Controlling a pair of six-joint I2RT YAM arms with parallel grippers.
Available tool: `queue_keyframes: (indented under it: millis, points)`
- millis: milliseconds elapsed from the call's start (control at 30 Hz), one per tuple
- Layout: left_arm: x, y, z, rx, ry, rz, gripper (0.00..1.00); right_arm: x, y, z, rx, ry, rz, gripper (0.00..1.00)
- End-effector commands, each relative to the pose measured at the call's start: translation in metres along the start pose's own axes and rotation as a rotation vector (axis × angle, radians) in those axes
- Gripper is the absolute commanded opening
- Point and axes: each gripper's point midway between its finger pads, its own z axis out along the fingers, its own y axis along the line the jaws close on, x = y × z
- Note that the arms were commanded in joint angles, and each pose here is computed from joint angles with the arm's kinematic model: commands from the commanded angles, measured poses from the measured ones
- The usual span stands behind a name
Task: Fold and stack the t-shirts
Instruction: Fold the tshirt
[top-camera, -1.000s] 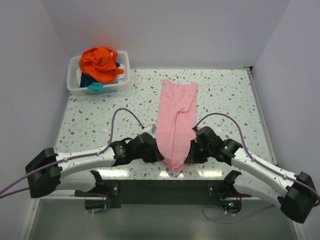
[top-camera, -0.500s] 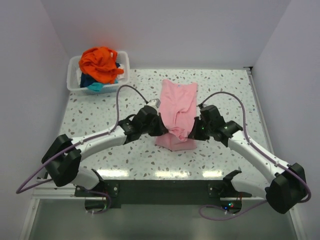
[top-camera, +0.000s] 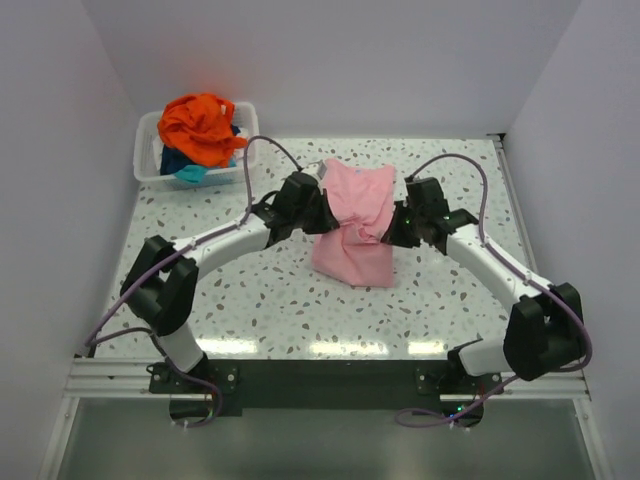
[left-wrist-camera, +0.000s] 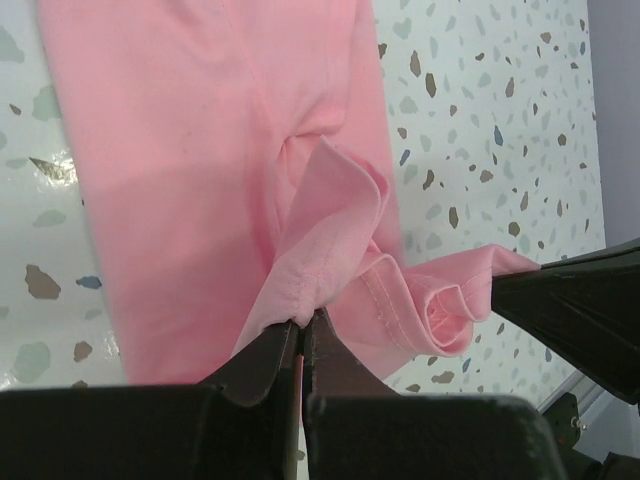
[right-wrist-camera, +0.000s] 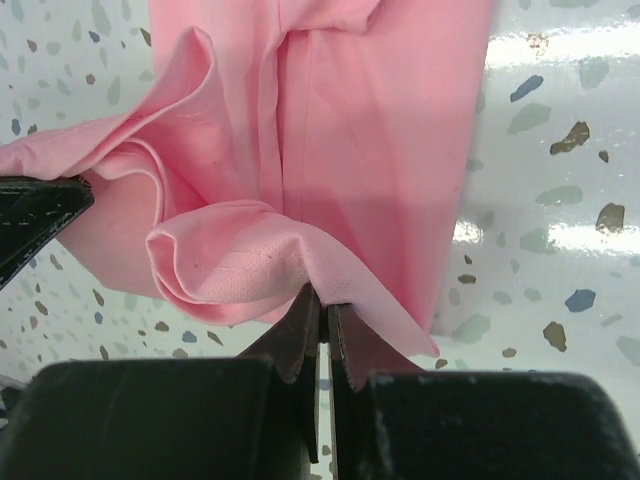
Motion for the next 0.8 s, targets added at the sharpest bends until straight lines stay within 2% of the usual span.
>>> queue_keyframes:
  millis: [0,267,767]
  points:
    - [-0.029,-0.012,0.005,0.042,-0.038,0.052,0.00,-0.030,0.016,0.003,-0.070,-0.052,-0.025,0.00]
    - [-0.034,0.013,0.031,0.005,-0.003,0.058,0.00,-0.043,0.005,0.032,-0.048,-0.016,-0.021,0.00]
    - [-0.031,0.044,0.074,0.041,0.092,0.026,0.00,-0.061,-0.012,0.076,-0.008,0.010,-0.008,0.00]
